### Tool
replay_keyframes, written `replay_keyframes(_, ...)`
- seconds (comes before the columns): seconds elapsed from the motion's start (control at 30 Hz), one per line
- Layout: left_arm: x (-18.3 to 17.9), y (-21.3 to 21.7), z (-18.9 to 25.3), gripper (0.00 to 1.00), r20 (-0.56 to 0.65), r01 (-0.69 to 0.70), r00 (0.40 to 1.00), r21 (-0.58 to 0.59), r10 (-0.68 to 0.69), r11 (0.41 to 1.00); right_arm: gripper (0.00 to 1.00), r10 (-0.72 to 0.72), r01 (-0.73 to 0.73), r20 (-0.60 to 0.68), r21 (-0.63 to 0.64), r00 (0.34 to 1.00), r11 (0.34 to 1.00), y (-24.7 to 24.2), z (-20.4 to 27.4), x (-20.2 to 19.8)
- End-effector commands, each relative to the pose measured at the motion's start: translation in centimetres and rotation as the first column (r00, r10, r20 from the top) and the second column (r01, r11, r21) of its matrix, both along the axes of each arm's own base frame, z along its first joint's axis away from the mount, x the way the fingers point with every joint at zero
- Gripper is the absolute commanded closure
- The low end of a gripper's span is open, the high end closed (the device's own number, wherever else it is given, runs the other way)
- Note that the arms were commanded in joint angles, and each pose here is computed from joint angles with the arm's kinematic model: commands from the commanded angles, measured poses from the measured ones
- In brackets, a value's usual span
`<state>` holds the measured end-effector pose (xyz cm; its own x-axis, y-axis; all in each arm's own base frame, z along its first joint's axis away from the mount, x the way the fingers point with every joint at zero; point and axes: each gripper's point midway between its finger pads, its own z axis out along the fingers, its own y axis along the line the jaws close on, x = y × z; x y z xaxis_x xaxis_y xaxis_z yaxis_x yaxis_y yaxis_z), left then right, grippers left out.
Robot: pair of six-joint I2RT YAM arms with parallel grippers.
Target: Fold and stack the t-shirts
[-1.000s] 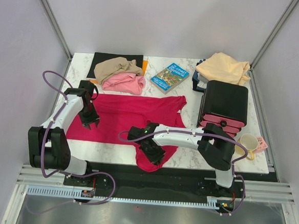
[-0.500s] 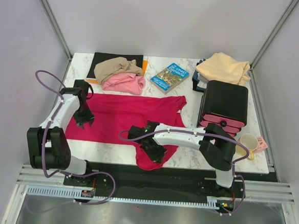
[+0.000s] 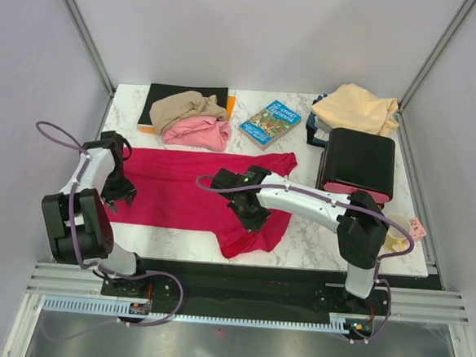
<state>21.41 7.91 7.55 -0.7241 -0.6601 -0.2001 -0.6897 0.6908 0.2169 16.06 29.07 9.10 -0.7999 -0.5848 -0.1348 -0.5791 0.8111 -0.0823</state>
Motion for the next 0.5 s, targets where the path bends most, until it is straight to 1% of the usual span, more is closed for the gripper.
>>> replay_keyframes(0.0,-0.7,1.2,-1.2,0.45,-0.019,-0.103,0.995,0.005,0.103,0.995,1.0,-0.025,0.026,0.048,-0.007,0.999,1.0,-2.1,1.9,2.9)
replay_keyframes(0.07,-1.3,1.7,-1.7,0.46,-0.035,-0.147,0.989,-0.018,0.146,0.989,1.0,-0.044,0.045,0.054,-0.002,0.998,0.999,-2.7,2.2,4.3)
replay_keyframes(0.23,-2.1,2.5,-2.6,0.46,-0.067,-0.206,0.977,-0.024,0.204,0.978,1.0,-0.074,0.074,0.07,0.007,0.995,0.997,-3.4,2.6,6.9)
replay_keyframes(0.37,-1.9,3.2,-2.6,0.46,-0.052,-0.222,0.974,-0.01,0.221,0.975,1.0,-0.09,0.089,0.069,0.025,0.994,0.996,-3.4,2.8,8.6)
replay_keyframes(0.47,-2.0,3.6,-2.8,0.45,-0.066,-0.232,0.971,0.0,0.232,0.973,1.0,-0.094,0.092,0.066,0.033,0.993,0.995,-3.2,2.8,9.3)
